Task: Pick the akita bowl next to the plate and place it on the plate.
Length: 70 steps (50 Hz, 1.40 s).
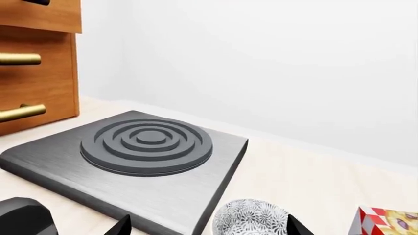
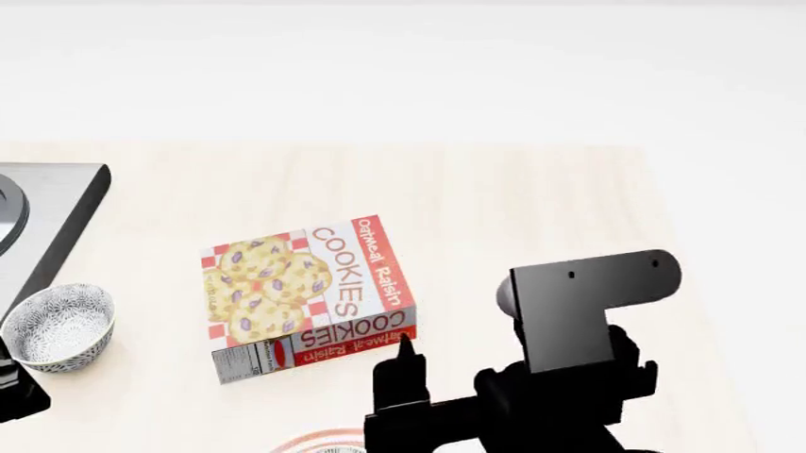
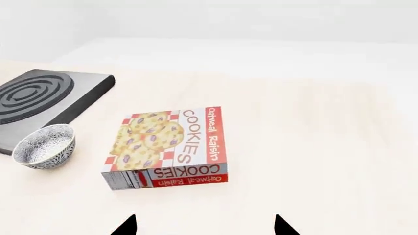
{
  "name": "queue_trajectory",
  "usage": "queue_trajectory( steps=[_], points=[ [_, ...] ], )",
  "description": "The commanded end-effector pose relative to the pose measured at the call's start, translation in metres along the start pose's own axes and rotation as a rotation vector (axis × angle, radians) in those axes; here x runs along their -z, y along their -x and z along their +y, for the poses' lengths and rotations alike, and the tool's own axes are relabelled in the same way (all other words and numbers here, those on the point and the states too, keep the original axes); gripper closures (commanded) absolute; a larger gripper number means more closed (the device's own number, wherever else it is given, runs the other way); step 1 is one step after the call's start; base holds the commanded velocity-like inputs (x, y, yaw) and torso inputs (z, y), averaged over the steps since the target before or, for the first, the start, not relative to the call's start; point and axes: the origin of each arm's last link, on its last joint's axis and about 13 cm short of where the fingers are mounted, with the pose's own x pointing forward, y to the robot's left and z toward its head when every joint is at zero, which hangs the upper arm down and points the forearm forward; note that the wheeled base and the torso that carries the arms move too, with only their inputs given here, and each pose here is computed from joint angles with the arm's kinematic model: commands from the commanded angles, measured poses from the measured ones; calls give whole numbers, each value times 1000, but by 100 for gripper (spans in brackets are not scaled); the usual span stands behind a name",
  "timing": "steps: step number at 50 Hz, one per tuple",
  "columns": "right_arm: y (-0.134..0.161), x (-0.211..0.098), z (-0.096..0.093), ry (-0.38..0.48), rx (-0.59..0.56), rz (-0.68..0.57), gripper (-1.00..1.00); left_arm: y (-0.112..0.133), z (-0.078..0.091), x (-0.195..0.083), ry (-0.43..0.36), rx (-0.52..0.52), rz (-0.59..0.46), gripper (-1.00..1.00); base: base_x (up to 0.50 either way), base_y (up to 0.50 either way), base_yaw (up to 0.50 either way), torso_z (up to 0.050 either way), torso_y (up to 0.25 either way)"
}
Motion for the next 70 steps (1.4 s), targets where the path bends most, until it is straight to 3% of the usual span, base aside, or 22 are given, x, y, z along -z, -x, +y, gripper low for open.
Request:
queue_trajectory(
  steps=[1, 11, 13, 20, 33, 70],
  points=[
    [4, 19, -6, 40, 122, -146, -100, 1, 0, 0, -4, 2, -2, -100, 0, 0, 0, 0, 0],
    [-2, 46, -17, 106, 278, -212, -100, 0, 0, 0, -3, 3, -2, -100, 0, 0, 0, 0, 0],
    [-1, 48, -18, 81, 284, -222, -100, 0, 0, 0, -4, 1, -3, -100, 0, 0, 0, 0, 0],
    [-5, 63, -23, 114, 341, -202, -100, 0, 0, -1, -3, 2, -1, -100, 0, 0, 0, 0, 0],
    [-8, 75, -31, 155, 430, -285, -100, 0, 0, -1, 5, 7, 4, -100, 0, 0, 0, 0, 0],
    [24, 54, -33, 203, 568, -418, -100, 7, 4, -21, 32, 16, -49, -100, 0, 0, 0, 0, 0]
  ],
)
